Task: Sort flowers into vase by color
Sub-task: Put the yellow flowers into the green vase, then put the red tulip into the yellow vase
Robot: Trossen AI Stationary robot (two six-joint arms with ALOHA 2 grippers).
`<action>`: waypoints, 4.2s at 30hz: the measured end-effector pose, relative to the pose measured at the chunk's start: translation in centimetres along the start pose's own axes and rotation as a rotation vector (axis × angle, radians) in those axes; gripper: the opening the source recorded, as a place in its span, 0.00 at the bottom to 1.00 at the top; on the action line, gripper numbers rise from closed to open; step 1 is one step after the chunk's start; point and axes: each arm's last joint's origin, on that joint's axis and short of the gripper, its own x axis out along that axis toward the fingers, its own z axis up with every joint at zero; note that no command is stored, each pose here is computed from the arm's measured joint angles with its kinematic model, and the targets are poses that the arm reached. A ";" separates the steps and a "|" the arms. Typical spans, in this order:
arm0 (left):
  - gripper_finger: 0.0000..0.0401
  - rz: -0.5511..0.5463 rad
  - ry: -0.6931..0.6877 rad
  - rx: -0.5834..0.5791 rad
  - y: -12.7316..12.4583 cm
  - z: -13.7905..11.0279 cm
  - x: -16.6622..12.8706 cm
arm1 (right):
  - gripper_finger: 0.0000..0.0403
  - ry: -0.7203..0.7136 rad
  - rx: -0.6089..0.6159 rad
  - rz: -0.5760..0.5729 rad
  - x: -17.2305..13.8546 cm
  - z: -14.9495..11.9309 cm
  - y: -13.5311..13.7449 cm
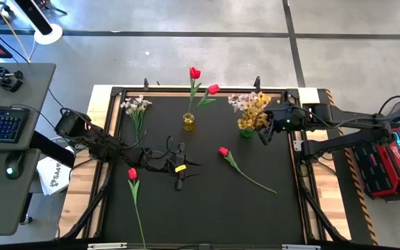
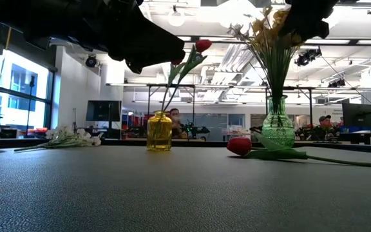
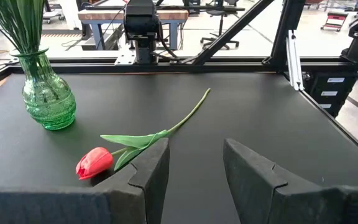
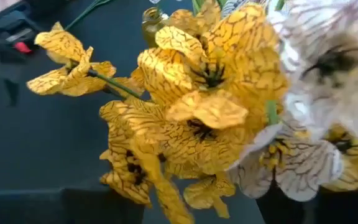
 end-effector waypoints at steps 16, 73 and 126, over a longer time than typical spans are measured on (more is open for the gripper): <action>0.35 0.000 -0.001 -0.006 0.0 0.0 0.0 | 0.75 0.065 0.118 0.024 -3.1 1.5 -1.0; 0.35 0.000 -0.003 -0.009 0.0 0.0 0.0 | 0.09 -0.447 -0.045 -0.594 8.4 -8.0 5.5; 0.35 0.001 0.008 -0.027 0.0 -0.1 0.0 | 0.50 0.280 0.234 0.079 4.1 -9.3 5.5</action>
